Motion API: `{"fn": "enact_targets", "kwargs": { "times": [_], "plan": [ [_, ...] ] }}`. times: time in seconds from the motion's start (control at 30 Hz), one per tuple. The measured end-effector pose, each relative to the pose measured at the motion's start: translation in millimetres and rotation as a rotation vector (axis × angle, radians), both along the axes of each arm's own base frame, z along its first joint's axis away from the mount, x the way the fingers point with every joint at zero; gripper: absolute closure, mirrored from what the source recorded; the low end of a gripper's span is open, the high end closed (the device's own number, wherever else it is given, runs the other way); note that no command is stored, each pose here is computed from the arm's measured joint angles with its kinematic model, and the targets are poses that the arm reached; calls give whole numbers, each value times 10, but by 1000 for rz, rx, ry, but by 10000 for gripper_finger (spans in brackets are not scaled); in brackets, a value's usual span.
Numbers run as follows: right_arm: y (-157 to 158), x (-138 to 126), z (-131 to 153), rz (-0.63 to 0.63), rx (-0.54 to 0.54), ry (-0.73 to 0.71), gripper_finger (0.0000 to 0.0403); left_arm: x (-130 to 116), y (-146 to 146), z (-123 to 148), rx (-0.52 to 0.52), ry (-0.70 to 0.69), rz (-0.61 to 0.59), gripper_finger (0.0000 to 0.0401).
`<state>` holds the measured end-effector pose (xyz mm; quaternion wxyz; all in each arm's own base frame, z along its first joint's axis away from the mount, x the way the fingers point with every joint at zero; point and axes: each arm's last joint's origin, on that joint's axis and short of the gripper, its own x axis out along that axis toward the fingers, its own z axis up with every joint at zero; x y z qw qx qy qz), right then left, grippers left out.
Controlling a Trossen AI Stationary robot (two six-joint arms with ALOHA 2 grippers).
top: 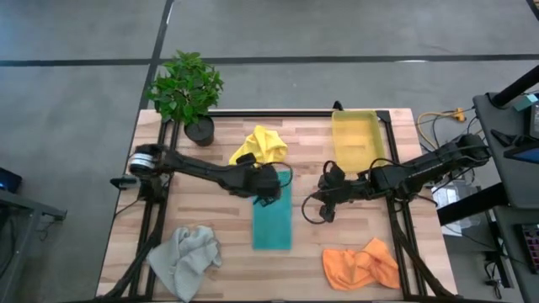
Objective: Fold microfiber towels
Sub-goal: Fold the blue microfiber towel
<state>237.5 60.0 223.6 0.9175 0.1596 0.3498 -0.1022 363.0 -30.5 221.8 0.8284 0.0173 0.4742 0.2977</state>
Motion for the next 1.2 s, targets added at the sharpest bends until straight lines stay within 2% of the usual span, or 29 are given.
{"fn": "enact_targets", "kwargs": {
  "times": [0.1, 0.2, 0.33, 0.43, 0.53, 0.7, 0.83, 1.0, 1.2],
  "plan": [
    [75, 72, 65, 52, 71, -148, 394, -252, -193, 47, -21, -9, -77, 401],
    [151, 123, 85, 109, 126, -239, 394, -505, -406, -19, -111, -9, -225, 401],
    [262, 192, -1, 175, 159, -238, 393, -796, -717, -113, -242, -83, -480, 401],
    [372, 256, -159, 214, 156, -169, 385, -995, -914, -271, -235, -99, -609, 401],
    [515, 331, -322, 283, 150, -97, 365, -1090, -1046, -347, -219, -123, -698, 401],
    [726, 463, -467, 376, 123, -37, 323, -1089, -1115, -444, -188, -114, -766, 401],
    [780, 564, -487, 357, 149, -19, 300, -1037, -1154, -471, -114, -87, -928, 396],
    [821, 652, -391, 349, 164, -41, 292, -963, -1223, -476, -40, -78, -1146, 356],
    [818, 673, -293, 339, 150, -2, 297, -869, -1261, -551, 29, -39, -1233, 309]
  ]
}}
